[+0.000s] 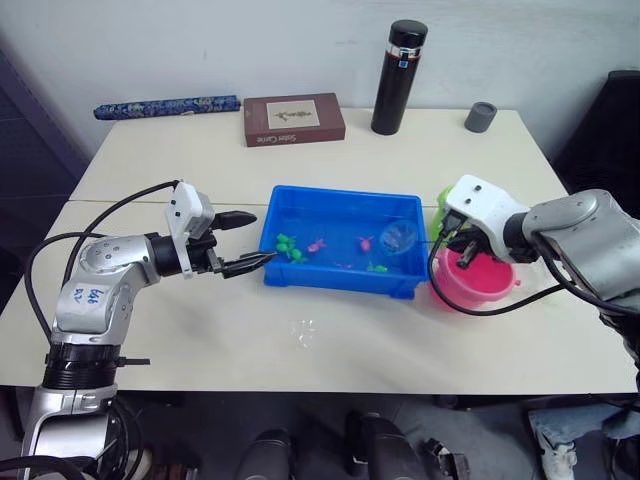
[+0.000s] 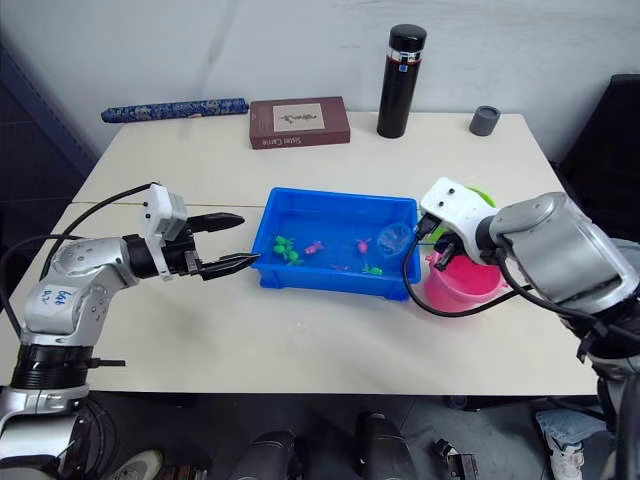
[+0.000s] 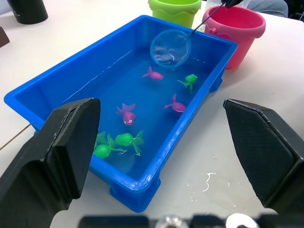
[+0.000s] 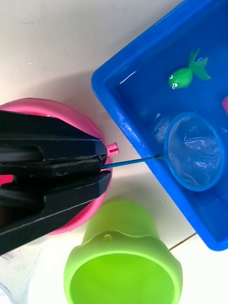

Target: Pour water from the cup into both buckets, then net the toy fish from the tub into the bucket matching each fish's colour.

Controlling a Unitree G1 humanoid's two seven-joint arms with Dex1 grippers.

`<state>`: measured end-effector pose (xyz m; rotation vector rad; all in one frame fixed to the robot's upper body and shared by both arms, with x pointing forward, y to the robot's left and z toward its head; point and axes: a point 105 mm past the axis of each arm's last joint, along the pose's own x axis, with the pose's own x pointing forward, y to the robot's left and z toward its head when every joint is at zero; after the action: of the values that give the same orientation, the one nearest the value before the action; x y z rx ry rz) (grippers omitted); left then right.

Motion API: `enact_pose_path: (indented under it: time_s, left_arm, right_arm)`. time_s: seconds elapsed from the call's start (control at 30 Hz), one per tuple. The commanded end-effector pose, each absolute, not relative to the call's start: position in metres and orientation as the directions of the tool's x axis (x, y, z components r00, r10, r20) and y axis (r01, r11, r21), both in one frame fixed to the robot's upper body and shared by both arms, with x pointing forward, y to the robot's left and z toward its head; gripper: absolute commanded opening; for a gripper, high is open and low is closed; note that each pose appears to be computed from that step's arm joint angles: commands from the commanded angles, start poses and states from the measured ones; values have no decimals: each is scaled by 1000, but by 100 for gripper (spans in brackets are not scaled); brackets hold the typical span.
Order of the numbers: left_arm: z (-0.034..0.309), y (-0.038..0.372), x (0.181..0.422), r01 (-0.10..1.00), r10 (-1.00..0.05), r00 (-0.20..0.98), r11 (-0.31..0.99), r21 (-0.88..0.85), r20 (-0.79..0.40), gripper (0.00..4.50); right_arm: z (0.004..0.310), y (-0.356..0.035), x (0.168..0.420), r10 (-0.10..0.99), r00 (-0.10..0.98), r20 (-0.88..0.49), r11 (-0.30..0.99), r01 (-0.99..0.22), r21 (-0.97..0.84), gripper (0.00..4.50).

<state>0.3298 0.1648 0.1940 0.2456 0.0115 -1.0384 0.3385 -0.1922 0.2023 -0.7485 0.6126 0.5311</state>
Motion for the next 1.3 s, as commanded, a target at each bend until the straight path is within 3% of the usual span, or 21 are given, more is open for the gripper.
enact_pose_path:
  time_s: [0.03,0.53,0.9,1.3]
  left_arm:
    - [207,166,321,839,-848,522,492,234,-89,447]
    - [205,169,315,830,-834,541,509,226,-106,447]
    - [209,174,313,823,-826,551,516,237,-116,447]
    - [209,175,314,824,-826,551,514,239,-122,447]
  right_arm:
    - [210,-189,340,170,709,-685,615,-619,-488,0]
    - [200,-162,340,197,645,-738,597,-676,-431,0]
    - [188,-143,357,281,673,-684,682,-642,-352,0]
    - [207,-146,350,397,672,-625,753,-628,-197,0]
